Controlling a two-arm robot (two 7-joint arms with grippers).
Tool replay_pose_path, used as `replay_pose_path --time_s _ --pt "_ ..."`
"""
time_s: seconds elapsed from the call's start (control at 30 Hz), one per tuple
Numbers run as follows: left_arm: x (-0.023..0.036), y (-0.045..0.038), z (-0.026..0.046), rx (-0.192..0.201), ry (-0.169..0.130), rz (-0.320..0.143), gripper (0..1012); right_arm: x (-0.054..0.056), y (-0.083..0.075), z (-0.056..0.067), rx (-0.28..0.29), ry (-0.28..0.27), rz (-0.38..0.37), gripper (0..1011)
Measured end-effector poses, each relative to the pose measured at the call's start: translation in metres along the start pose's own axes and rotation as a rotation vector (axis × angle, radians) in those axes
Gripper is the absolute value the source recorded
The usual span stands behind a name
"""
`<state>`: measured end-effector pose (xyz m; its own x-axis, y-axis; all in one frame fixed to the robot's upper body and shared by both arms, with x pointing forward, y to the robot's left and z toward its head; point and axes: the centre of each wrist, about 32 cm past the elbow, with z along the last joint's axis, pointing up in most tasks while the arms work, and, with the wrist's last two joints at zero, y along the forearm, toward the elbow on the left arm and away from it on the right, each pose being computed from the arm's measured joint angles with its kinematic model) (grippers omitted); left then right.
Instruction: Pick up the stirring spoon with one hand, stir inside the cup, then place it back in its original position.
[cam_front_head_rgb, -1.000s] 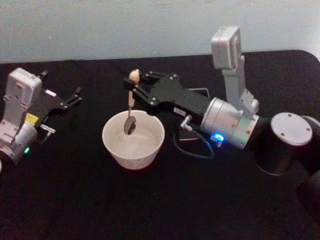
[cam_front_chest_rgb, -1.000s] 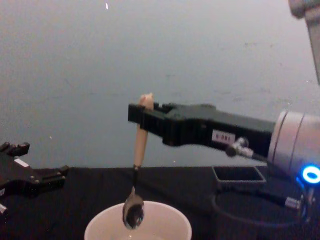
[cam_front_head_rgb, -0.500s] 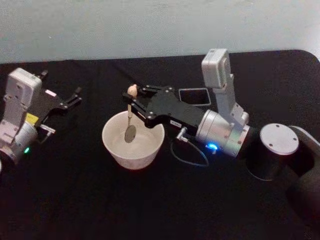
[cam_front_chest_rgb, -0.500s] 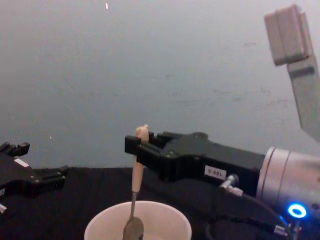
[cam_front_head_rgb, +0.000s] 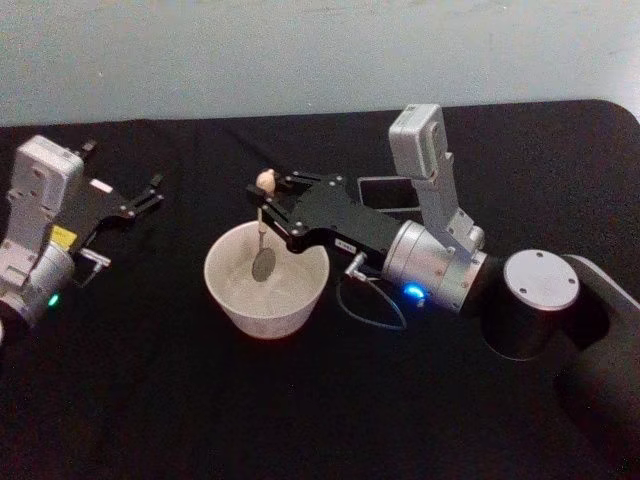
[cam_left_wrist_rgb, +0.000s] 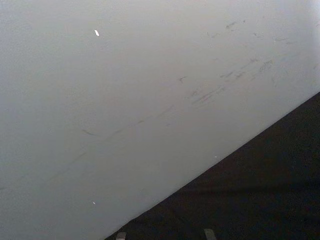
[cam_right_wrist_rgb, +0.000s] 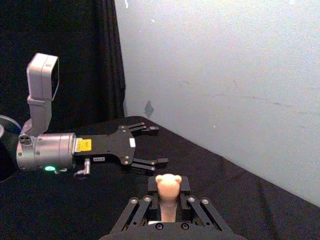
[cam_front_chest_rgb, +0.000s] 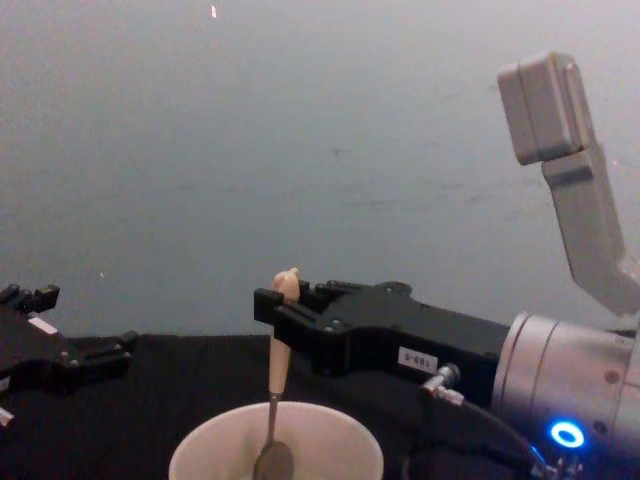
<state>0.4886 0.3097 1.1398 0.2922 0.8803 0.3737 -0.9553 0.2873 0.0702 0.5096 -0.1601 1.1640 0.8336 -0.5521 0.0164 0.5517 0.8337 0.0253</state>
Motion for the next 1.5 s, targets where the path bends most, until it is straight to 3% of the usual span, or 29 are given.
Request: replay_pose_path --time_s 0.87,1.5 --pt "0.0000 0.0000 0.0000 0.000 0.000 0.000 1001 0.003 -0.004 -0.002 -0.021 -0.008 -0.031 228" --pt "0.0000 0.0000 0.0000 0.000 0.000 0.000 1001 0.001 -0.032 0.007 -0.015 -0.009 -0.014 228"
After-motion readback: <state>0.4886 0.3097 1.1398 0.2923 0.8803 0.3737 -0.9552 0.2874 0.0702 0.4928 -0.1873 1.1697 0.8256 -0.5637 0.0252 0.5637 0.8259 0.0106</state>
